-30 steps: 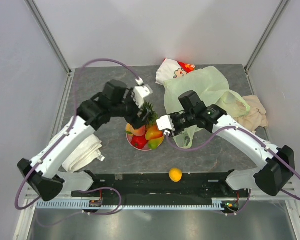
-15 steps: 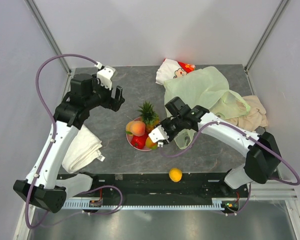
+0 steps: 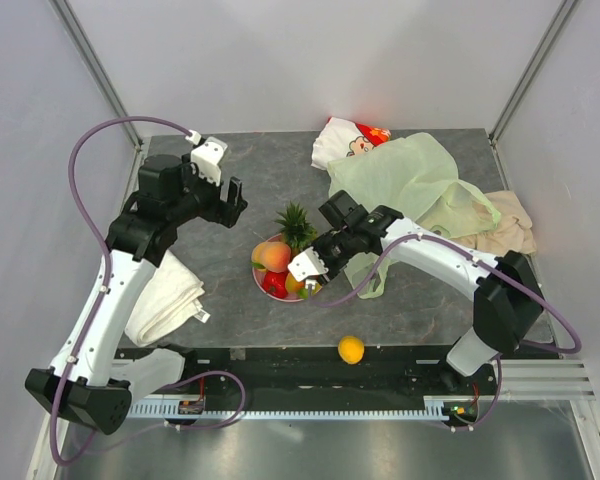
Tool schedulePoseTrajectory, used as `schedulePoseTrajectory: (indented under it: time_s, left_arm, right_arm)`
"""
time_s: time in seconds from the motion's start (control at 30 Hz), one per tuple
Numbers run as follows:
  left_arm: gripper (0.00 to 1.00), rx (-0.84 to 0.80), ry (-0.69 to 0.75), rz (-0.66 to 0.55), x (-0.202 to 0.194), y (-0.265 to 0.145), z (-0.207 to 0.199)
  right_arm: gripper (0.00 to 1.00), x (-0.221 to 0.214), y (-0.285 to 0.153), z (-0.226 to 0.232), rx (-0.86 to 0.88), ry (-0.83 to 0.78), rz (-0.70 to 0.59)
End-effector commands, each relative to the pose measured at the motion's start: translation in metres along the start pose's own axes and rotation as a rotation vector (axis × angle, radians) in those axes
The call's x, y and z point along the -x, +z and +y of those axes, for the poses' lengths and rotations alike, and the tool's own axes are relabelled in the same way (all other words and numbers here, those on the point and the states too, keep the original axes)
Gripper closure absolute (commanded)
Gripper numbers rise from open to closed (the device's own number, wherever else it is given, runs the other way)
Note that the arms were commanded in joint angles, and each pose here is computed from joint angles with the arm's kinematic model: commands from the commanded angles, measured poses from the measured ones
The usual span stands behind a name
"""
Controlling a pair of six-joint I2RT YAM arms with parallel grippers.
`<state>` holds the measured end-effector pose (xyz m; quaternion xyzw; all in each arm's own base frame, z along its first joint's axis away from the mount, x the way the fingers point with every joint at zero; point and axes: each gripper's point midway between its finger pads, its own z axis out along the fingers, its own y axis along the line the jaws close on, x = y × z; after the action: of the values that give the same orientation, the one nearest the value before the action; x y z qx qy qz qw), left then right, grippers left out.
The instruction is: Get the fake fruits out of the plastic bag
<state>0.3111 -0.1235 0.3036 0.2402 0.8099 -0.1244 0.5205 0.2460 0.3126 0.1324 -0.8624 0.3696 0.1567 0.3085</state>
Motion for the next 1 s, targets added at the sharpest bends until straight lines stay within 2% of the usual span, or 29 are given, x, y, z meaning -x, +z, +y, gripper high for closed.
schedulePoseTrajectory:
  time_s: [0.0,0.2,0.33,0.47,0.7,0.73,0.77,0.97]
  left_arm:
    - [0.14,-0.006,-0.022,-0.049,0.011,0.007,0.001]
    - [0.14,-0.012,-0.033,-0.035,0.004,0.009,0.000]
    - [0.14,-0.016,-0.037,-0.034,0.003,0.010,0.001]
    - [0.14,-0.026,-0.042,-0.029,0.003,0.013,0.000]
    - [0.15,-0.038,-0.042,-0.033,0.006,0.016,-0.001]
    - [0.15,-0.040,-0.044,-0.032,0.006,0.017,-0.001]
    - [0.15,-0.043,-0.043,-0.031,0.005,0.017,-0.001]
    - [0.15,-0.052,-0.044,-0.032,0.007,0.019,-0.002]
  right_arm:
    - [0.64,0.007,-0.002,-0.014,-0.025,-0.041,-0.016]
    - [0.60,0.001,0.002,-0.009,-0.009,-0.046,-0.002]
    - [0.55,-0.002,0.003,-0.007,-0.009,-0.044,0.005]
    - [0.42,-0.002,0.003,-0.008,-0.026,-0.052,0.003]
    - [0.28,-0.005,0.001,-0.008,-0.045,-0.053,0.010]
    - [0.07,-0.005,0.001,-0.008,-0.045,-0.052,0.010]
    - [0.02,-0.005,0.001,-0.008,-0.048,-0.053,0.010]
    - [0.02,-0.010,-0.001,-0.009,-0.059,-0.035,0.019]
